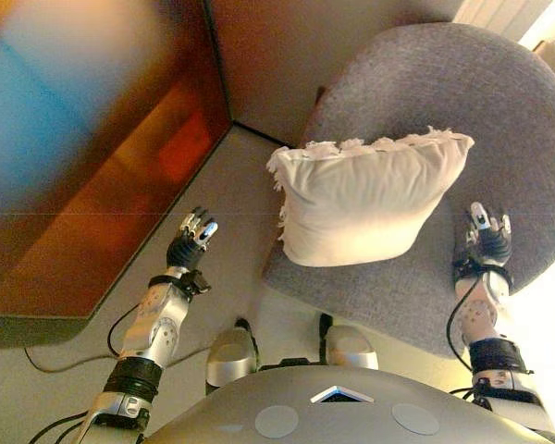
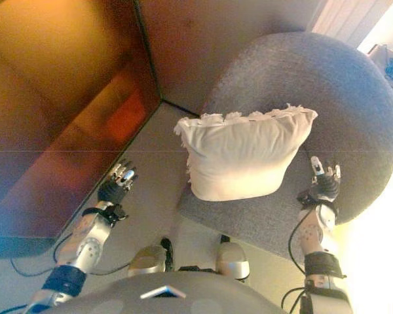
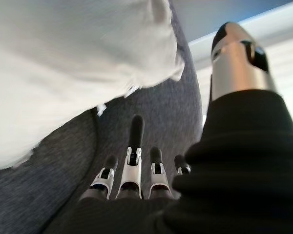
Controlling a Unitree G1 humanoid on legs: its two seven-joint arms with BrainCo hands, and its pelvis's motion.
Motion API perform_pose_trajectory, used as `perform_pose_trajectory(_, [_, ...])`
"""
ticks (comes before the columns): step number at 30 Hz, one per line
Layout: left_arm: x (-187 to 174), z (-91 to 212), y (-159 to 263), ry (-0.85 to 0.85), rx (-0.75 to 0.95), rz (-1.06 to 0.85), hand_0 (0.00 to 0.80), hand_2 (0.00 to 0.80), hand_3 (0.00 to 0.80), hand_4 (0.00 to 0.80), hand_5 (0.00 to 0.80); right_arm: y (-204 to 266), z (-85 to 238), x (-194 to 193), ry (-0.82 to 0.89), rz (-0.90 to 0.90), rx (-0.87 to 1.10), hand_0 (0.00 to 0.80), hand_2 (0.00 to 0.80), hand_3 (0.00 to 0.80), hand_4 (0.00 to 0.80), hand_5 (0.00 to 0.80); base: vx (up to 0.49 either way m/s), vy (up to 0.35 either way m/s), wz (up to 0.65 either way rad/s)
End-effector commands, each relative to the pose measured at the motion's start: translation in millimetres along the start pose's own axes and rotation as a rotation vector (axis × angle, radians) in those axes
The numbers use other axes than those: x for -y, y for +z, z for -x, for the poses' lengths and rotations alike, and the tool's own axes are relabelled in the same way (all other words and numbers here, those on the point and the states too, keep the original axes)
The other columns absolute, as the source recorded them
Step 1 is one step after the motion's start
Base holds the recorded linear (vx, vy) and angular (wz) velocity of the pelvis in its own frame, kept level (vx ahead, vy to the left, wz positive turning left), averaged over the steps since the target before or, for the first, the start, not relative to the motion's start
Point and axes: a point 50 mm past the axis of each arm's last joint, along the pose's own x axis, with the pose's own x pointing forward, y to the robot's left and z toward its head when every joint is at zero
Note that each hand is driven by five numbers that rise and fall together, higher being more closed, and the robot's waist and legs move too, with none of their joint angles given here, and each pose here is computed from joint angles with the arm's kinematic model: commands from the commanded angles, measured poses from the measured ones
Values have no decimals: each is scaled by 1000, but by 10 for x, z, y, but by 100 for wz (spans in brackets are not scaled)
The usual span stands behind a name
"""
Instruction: Pick up the cushion and take it to the sofa
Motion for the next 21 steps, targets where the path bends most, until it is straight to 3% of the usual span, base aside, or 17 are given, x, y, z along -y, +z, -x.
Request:
perform_pose_trajectory(1, [93,7,236,-46,148,25,0,0,0,0,0,186,13,-98,49,-46,124,0,0,0,0,0,-214,60,-33])
perform_pose_trajectory(11, [247,-192,247,-120,156,64,0,0,0,0,0,-74,105,-212,20,-193,88,0,0,0,0,0,-262,45,-5])
perform_pose_trajectory(16, [294,-205,149,-150,130,96,0,0,0,0,0,-368,160,-375,145,-382,-61,0,0,0,0,0,-144,7,-23])
perform_pose_trajectory(21, [310,-196,14,-173,71,137,0,0,0,0,0,-633,265,-435,211,-455,-167,0,0,0,0,0,1,-18,-32])
